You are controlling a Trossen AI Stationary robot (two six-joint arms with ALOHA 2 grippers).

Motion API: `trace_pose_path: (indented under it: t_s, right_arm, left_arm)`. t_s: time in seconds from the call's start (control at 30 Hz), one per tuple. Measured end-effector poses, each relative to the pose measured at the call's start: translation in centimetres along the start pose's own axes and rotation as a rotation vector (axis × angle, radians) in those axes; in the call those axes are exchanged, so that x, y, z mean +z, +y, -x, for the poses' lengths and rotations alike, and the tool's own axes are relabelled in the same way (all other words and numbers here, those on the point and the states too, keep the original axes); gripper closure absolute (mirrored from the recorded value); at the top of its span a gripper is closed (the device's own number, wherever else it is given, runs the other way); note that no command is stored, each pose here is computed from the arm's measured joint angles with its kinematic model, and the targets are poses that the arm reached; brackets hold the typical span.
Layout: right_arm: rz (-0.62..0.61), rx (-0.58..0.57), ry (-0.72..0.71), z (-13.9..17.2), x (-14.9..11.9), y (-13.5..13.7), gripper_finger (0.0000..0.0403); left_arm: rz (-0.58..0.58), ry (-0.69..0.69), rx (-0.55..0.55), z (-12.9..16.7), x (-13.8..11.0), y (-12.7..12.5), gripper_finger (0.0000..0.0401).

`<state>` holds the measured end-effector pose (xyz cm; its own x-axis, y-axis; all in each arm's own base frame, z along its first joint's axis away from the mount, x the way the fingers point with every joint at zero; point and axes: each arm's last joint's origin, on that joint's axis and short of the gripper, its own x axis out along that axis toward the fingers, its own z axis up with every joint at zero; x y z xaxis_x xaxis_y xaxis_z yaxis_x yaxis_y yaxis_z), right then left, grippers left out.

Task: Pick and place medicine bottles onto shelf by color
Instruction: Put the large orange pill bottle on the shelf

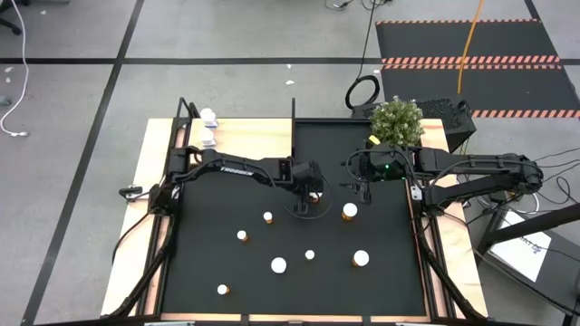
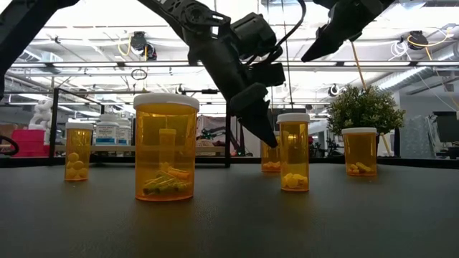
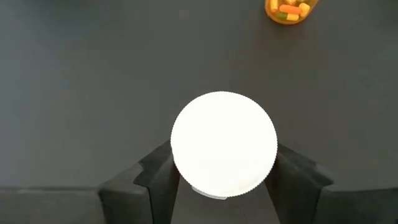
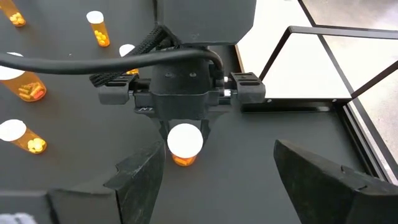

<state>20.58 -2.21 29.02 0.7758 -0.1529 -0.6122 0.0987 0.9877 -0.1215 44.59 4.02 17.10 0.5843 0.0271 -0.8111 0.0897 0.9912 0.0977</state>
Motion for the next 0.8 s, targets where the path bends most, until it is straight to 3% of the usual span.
trace_pose_path:
  t_s: [0.3,0.8]
  right_arm:
    - [0.0,0.0,0.001,0.0,0.0,0.0,0.0106]
    - [-0.002,0.001,0.007,0.0,-0.1,0.0,0.0106]
  left_arm:
    - [-0.028,-0.039,-0.011,4.1,1.4,-1.3,0.0198]
    - [-0.029,-0.108,0.147,17.4,1.9,0.2,0.0191]
